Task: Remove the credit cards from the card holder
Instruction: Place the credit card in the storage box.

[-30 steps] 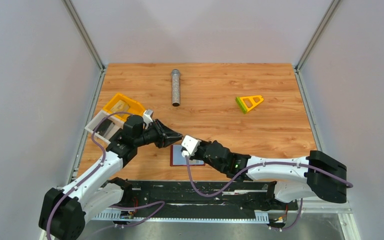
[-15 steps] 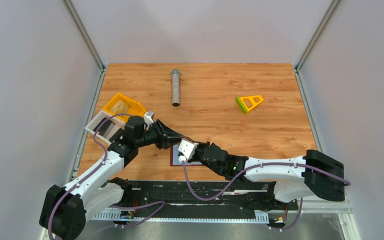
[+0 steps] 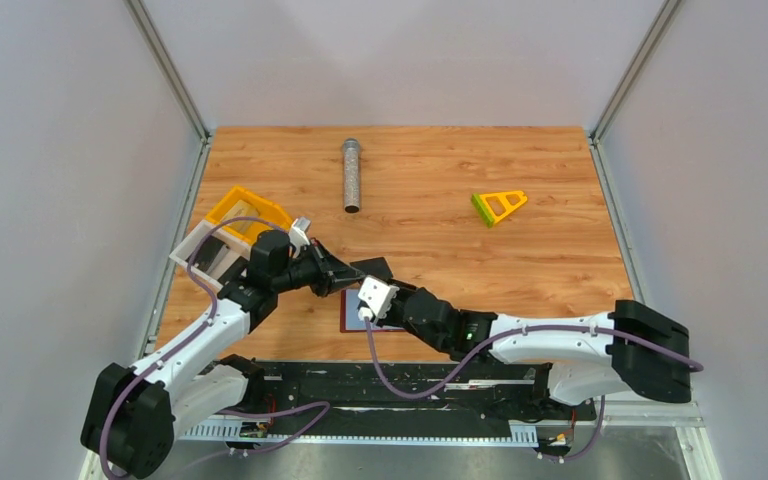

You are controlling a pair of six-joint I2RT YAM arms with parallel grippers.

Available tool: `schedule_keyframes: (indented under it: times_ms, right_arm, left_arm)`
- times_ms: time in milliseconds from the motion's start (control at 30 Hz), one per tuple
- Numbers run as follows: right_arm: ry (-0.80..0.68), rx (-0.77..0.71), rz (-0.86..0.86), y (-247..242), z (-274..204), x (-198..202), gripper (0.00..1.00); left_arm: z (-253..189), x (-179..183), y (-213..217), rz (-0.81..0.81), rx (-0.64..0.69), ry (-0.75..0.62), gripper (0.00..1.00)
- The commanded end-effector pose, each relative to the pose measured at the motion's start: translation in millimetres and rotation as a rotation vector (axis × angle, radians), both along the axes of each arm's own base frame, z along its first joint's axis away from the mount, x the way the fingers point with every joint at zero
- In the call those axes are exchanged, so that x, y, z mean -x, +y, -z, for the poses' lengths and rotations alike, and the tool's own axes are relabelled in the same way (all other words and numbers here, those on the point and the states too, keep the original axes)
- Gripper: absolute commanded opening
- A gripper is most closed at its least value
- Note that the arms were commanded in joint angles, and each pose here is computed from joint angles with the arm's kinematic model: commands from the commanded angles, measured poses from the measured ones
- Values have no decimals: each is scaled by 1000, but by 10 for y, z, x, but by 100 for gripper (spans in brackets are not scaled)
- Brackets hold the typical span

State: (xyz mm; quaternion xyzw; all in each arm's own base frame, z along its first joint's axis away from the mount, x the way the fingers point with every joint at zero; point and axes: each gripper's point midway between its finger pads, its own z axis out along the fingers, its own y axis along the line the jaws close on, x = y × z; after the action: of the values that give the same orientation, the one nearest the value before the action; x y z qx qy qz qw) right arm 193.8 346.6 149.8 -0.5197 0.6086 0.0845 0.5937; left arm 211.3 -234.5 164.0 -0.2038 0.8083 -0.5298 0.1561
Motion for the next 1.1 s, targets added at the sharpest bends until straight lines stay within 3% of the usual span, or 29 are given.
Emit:
schedule_keyframes:
  times_ms: [0, 167, 400, 767, 1067]
  right_arm:
    - [207, -167, 55, -35, -266, 74, 40]
    - [513, -344, 127, -211, -501, -15, 43]
    - [871, -534, 101, -410, -749, -161, 44]
    - [1061, -571, 94, -469, -655, -207, 48]
    - [1093, -603, 2, -371, -693, -159, 48]
  left_arm:
    - [-125, -109, -10, 100, -84, -275, 0]
    - [-195, -47, -47, 219, -115, -432, 0]
    - [-236, 21, -94, 289, -89, -504, 0]
    - [-369, 91, -118, 302, -26, -595, 0]
    - [-421, 163, -143, 328, 22, -611, 0]
